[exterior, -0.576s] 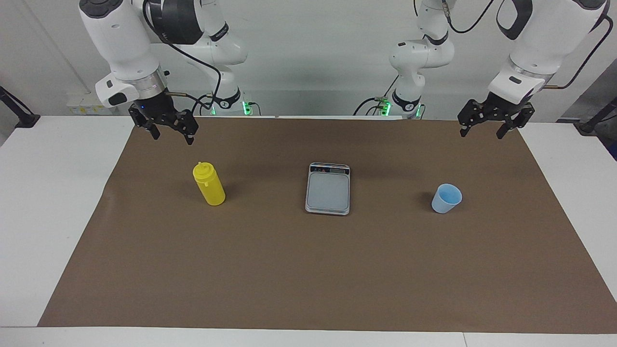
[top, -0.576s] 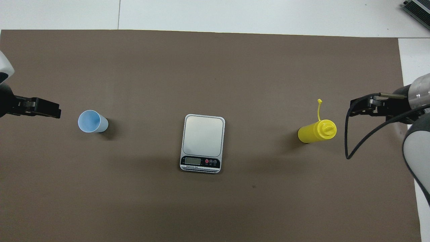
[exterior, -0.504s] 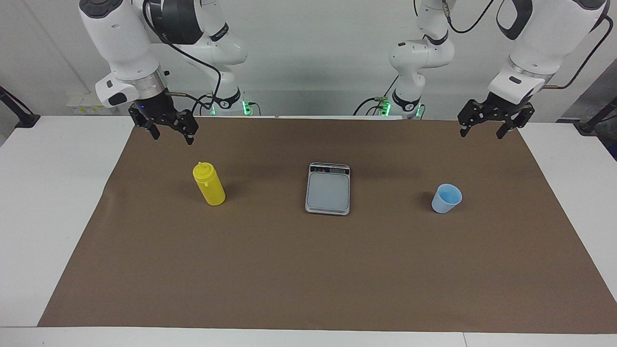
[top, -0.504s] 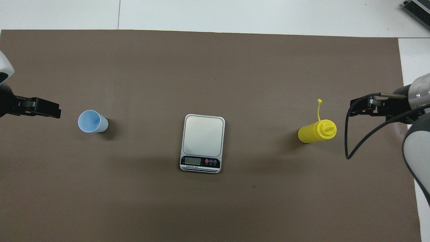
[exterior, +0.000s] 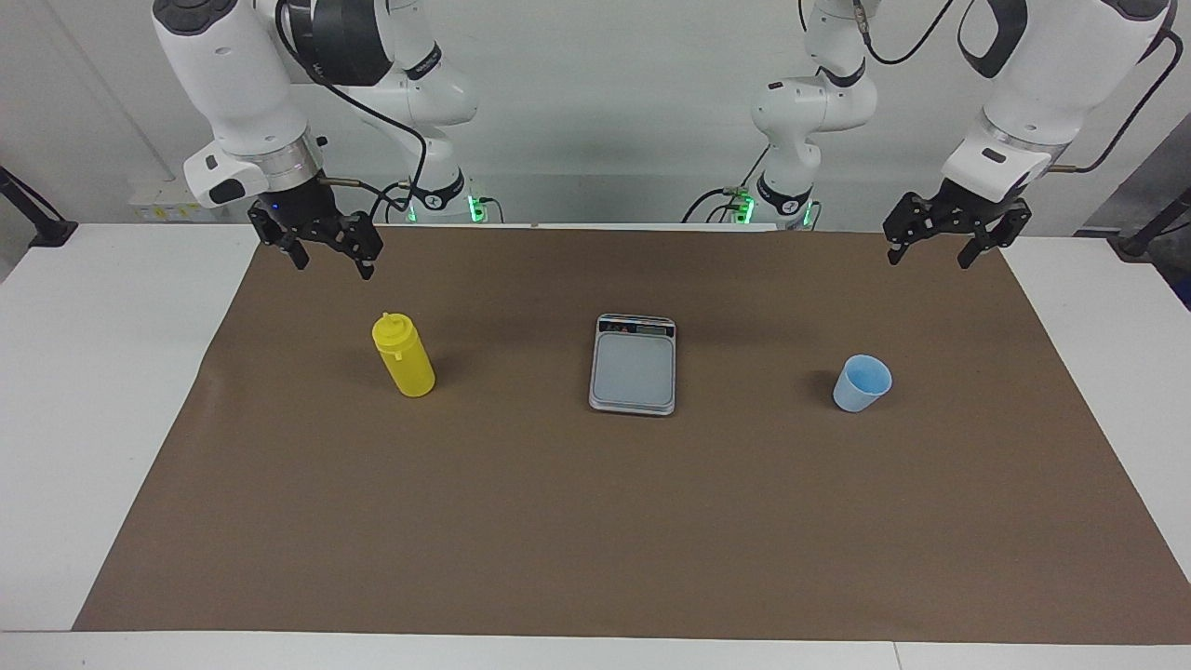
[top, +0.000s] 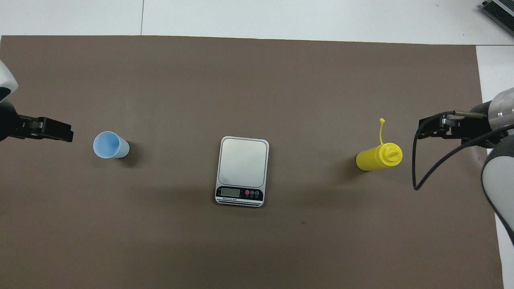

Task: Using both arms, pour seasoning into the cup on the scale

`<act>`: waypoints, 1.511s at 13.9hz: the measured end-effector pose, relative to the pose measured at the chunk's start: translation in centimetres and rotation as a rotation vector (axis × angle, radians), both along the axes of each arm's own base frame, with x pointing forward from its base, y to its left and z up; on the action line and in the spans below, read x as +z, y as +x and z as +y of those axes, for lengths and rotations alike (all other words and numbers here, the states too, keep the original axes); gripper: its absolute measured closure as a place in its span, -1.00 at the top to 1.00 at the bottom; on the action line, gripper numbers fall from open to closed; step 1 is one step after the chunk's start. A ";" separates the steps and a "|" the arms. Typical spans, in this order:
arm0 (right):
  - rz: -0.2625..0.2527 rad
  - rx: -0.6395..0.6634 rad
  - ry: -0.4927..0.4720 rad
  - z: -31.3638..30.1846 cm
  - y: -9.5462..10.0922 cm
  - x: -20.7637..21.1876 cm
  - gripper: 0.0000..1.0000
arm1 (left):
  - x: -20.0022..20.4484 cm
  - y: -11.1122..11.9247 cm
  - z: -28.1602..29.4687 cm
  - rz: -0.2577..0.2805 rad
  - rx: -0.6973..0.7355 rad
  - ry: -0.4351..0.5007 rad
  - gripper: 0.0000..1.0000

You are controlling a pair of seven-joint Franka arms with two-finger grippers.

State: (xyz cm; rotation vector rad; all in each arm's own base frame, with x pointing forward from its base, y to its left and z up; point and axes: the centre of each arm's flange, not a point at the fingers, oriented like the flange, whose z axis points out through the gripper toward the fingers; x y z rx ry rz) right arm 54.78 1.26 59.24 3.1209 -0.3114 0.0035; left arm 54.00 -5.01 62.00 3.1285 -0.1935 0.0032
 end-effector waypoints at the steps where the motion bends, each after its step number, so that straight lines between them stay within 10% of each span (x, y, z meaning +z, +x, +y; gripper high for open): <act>1: 0.000 -0.001 0.000 -0.1 0.0 0.0 1.00 | -0.3 0.1 0.2 -0.006 0.004 0.000 1.00; 21: 0.000 -0.008 0.000 -0.4 0.0 0.0 1.00 | -23.5 2.3 5.8 -0.091 0.145 -0.056 1.00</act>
